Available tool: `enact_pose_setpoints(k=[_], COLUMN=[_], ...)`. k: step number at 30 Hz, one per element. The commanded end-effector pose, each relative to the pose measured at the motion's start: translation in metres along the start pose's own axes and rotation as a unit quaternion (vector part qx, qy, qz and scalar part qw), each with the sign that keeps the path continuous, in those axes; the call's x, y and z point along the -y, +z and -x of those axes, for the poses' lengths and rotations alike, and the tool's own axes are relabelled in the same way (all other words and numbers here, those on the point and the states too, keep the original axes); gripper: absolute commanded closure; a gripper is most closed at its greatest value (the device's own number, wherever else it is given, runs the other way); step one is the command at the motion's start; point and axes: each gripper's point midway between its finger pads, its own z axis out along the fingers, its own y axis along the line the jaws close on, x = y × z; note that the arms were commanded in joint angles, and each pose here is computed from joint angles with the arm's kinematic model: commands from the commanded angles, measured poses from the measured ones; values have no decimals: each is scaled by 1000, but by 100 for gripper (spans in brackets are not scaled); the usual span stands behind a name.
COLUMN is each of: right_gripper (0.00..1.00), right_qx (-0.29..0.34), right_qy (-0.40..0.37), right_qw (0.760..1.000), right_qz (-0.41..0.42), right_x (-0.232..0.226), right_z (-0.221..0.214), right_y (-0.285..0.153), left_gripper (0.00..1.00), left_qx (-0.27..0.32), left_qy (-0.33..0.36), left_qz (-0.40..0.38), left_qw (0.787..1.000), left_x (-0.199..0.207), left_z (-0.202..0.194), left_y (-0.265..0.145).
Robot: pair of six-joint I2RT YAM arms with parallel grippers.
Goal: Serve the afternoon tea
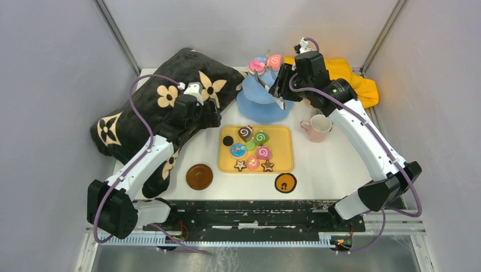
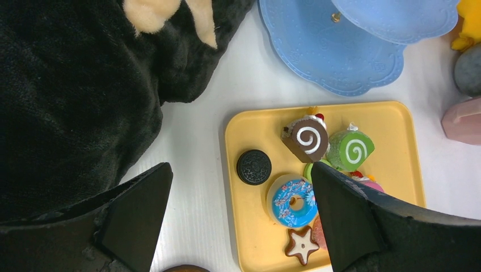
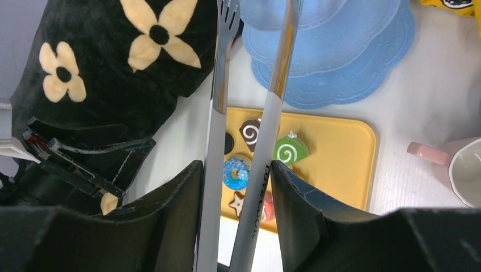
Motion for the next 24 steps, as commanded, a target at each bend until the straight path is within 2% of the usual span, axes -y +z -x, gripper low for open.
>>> enact_pose_setpoints(k=[1, 6, 16, 24], right_gripper=[50, 63, 86, 88], right_qx=[33, 15, -51, -126], right_qy=[2, -28, -105, -127], right_qw=[998, 996, 984, 978], right_qz=[48, 79, 136, 106], right_x=[-17, -17, -1, 38], right_z=[14, -3, -64, -121], right_y=[-24, -46, -94, -113], left_gripper=[1, 1, 1, 1], left_qx=[33, 33, 34, 30], left_qy=[4, 4, 0, -7], left_qz=[-8, -7, -7, -14], left_qw=[999, 999, 999, 999], left_x=[2, 2, 2, 5], left_z=[18, 17, 18, 17], left_y=[-10, -10, -11, -10])
